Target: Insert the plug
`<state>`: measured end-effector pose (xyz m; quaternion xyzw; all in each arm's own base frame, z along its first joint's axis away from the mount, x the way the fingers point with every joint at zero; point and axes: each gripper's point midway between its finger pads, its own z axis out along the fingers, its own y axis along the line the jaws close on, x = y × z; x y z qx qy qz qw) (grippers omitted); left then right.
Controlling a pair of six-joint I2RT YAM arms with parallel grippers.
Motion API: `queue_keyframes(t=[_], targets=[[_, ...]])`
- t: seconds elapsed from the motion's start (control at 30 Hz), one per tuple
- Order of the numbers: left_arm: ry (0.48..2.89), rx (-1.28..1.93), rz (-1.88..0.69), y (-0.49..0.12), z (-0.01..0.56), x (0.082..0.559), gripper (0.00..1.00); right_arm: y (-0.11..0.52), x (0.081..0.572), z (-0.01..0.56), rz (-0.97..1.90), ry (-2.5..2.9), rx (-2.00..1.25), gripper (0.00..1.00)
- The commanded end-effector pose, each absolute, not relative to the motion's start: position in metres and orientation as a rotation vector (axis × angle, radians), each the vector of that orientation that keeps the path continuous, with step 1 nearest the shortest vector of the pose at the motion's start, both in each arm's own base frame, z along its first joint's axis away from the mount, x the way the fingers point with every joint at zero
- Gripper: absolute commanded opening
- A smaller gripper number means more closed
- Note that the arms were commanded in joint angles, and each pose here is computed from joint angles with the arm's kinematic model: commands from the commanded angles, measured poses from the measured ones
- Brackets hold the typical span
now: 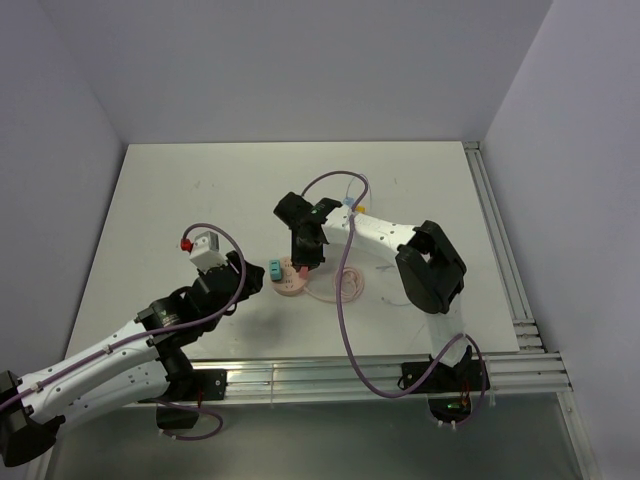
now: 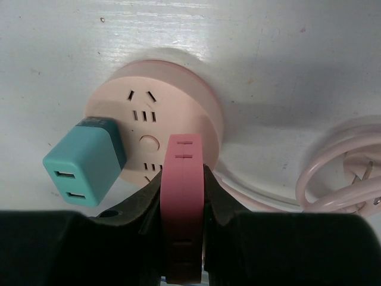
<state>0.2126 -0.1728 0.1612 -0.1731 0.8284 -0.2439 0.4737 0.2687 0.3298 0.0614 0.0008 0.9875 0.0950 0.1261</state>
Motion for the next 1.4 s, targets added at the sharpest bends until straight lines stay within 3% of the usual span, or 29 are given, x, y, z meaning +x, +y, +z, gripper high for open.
queue_keyframes(t=[0.0, 0.5, 0.87, 1.13, 1.37], targets=[[1.996, -0.412, -0.629, -0.177, 0.172, 0.216, 0.57, 0.333, 0.277, 0.066, 0.279, 2.838, 0.024, 0.00], [1.997, -0.412, -0.629, -0.175, 0.170, 0.215, 0.57, 0.331, 0.279, 0.046, 0.228, 2.860, 0.024, 0.00], [2.046, -0.429, -0.612, -0.176, 0.148, 0.215, 0.58, 0.307, 0.276, 0.018, 0.012, 2.876, 0.016, 0.00], [2.059, -0.471, -0.582, -0.170, 0.135, 0.215, 0.59, 0.310, 0.270, 0.005, 0.078, 2.928, -0.010, 0.00], [2.118, -0.543, -0.537, -0.166, 0.106, 0.215, 0.58, 0.281, 0.282, -0.004, -0.124, 2.850, -0.014, 0.00]])
